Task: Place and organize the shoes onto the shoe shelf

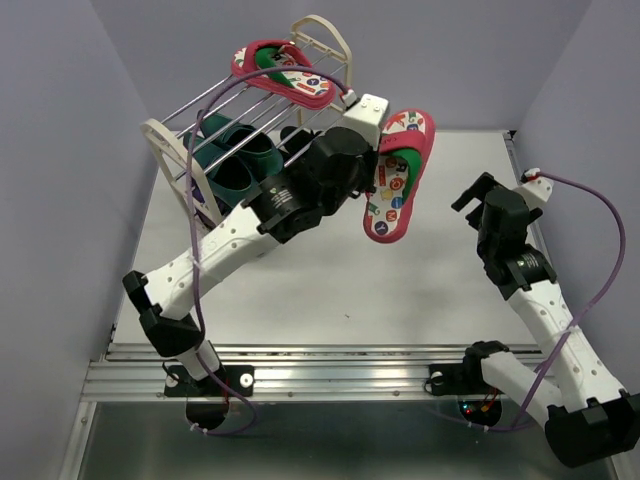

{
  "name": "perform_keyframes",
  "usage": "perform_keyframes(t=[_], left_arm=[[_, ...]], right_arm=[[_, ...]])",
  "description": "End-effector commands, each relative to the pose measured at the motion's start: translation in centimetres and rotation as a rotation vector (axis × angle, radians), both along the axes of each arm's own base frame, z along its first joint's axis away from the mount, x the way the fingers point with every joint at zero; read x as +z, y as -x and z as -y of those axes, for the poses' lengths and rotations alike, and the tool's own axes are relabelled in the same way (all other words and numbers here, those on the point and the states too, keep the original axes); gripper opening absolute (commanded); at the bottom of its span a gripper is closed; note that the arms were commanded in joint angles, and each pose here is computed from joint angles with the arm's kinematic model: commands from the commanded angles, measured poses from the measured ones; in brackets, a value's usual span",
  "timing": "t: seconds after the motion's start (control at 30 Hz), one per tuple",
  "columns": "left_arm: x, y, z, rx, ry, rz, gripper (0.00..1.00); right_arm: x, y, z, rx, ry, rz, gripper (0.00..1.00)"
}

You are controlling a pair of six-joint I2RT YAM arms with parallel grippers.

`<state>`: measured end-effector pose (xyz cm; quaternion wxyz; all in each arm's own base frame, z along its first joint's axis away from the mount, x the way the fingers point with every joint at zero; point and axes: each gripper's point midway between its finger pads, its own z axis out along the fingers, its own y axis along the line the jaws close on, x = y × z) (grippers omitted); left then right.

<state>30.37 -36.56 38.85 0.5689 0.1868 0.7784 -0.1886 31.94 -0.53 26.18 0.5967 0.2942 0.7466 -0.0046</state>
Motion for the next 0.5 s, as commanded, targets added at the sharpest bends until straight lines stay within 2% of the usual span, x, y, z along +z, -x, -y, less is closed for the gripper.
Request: perform_keyframes(t=[0.0, 0.07, 0.17, 0.2, 0.47], left_arm=[[9.3, 1.0, -3.4, 0.056, 0.214, 0.126, 0.00], [12.6, 1.4, -5.4, 0.103, 0.291, 0.183, 0.00], [15.3, 1.4, -8.2, 0.194, 0.353, 0.245, 0.00], [16.5, 1.2, -10.1, 0.271, 0.389, 0.277, 0.00], [19.1, -1.0, -18.7, 0.683, 0.476, 0.345, 0.00]], right_arm=[[1.1, 0.6, 1.6, -0.098, 0.000, 0.065, 0.99], [1.2, 0.6, 1.5, -0.094, -0.004, 0.069, 0.99], [1.1, 0.4, 1.3, -0.084, -0.008, 0.065, 0.99], [1.0, 0.4, 1.2, -0.075, -0.013, 0.063, 0.99], [0.7, -0.1, 0.5, -0.044, -0.029, 0.053, 0.99]])
